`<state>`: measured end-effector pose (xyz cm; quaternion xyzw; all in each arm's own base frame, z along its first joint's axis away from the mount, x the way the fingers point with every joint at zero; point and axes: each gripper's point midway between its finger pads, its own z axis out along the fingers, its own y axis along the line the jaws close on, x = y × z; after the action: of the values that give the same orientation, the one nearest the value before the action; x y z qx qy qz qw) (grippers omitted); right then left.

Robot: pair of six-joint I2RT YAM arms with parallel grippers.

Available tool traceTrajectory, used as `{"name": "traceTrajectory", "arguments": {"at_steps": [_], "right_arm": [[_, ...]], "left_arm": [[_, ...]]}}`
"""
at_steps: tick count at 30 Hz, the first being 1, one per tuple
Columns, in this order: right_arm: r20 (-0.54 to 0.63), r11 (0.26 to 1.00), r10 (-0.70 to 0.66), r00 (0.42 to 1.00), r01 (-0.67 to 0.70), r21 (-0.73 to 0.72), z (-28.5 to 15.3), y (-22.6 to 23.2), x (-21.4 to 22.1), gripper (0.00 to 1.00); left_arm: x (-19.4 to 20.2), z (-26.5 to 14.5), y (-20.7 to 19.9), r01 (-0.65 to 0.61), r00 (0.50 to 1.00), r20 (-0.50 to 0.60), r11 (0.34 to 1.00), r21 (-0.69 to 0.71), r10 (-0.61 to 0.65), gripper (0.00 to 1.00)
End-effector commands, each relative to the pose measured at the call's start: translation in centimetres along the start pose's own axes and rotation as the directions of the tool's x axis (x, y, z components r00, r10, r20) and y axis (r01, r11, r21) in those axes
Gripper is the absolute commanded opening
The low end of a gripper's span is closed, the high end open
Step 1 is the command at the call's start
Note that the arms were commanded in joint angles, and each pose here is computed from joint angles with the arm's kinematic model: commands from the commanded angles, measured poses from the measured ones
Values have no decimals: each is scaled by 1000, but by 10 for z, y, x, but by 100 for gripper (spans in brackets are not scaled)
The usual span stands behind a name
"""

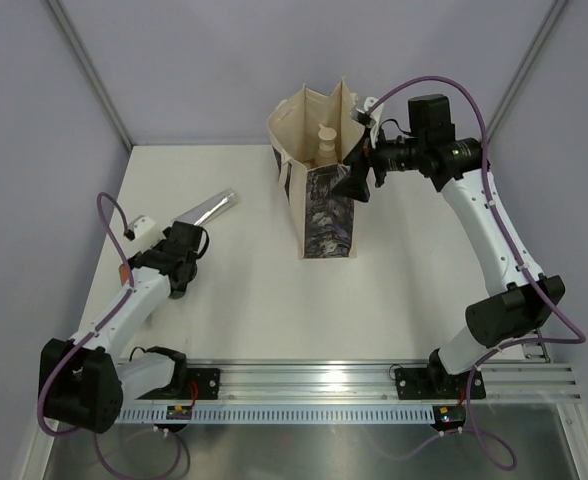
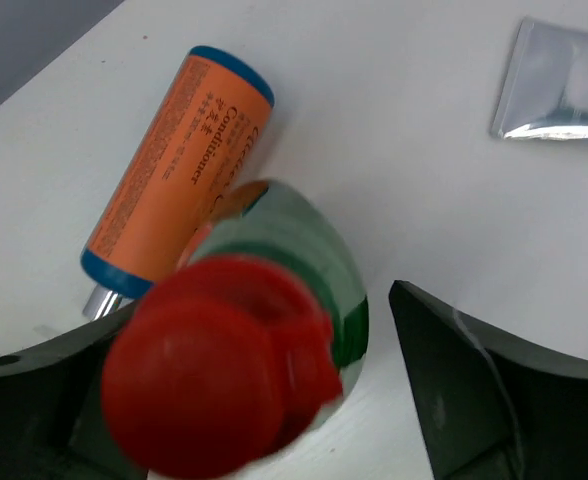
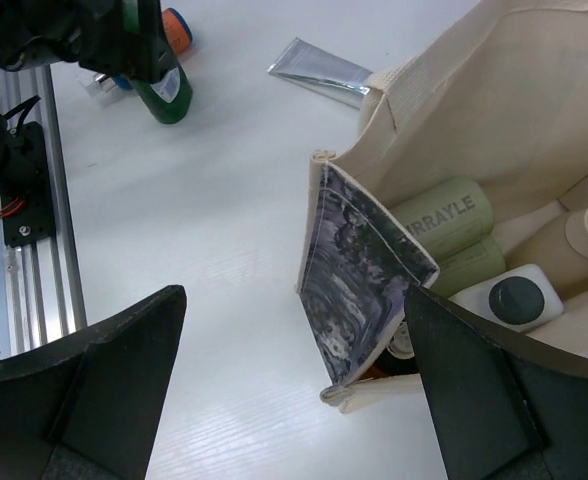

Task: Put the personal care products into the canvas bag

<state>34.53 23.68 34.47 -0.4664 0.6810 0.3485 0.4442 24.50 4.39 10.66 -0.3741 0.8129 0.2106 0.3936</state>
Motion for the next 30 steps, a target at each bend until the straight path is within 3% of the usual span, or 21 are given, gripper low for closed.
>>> {"name": "traceTrajectory", "arguments": {"at_steps": [1, 9, 10, 12, 14, 15, 16, 18, 19, 21, 22, 24, 25, 27, 28, 30], "right_arm": [[61, 997, -70, 996, 71, -10, -21, 18, -17, 99], [69, 995, -88, 994, 91, -46, -29, 29, -16, 100], [77, 988, -109, 991, 116, -102, -30, 41, -15, 99], [97, 972, -140, 985, 155, -174, -32, 56, -18, 99], [112, 941, -177, 978, 202, -272, -34, 78, -11, 99], [87, 926, -165, 982, 185, -329, -31, 94, -5, 100], [102, 899, -247, 964, 268, -347, -29, 99, -3, 99], [79, 861, -277, 958, 284, -421, -18, 119, 7, 99], [79, 841, -322, 943, 324, -434, -14, 122, 10, 100], [81, 793, -380, 921, 370, -484, -2, 138, 19, 99], [80, 785, -392, 917, 378, -491, 4, 141, 20, 100], [64, 780, -430, 900, 407, -475, 21, 138, 24, 99], [40, 787, -410, 911, 375, -489, 30, 147, 25, 100], [21, 810, -404, 914, 369, -455, 52, 138, 24, 99], [0, 831, -355, 935, 315, -458, 58, 142, 23, 100], [12, 838, -333, 943, 301, -456, 69, 142, 21, 99]], "left_arm": [[-34, 10, -33, 93, 993, 65, 992, 89, -99, 80], [-44, 4, -57, 20, 995, 89, 973, 232, -42, 30], [-47, -2, -68, 24, 995, 83, 953, 301, -52, 20], [-54, -18, -79, -14, 994, 106, 911, 411, -33, 13], [-57, -41, -101, -68, 993, 116, 818, 571, 1, 9], [-61, -55, -107, -93, 991, 137, 765, 637, 7, 8], [-59, -76, -123, -116, 990, 136, 664, 738, 23, 7], [-56, -97, -129, -175, 983, 174, 558, 811, 57, 5], [-50, -116, -139, -197, 980, 179, 444, 874, 84, 5], [-39, -132, -144, -246, 968, 213, 332, 910, 134, 2], [-28, -151, -148, -256, 959, 223, 199, 946, 172, 2], [-16, -168, -151, -268, 946, 248, 71, 961, 209, 2], [-6, -187, -151, -250, 938, 257, -59, 966, 232, 2], [2, -204, -149, -215, 935, 251, -165, 963, 249, 2], [3, -221, -147, -206, 934, 271, -268, 941, 232, 2], [5, -242, -139, -163, 935, 264, -373, 913, 236, 3]]}}
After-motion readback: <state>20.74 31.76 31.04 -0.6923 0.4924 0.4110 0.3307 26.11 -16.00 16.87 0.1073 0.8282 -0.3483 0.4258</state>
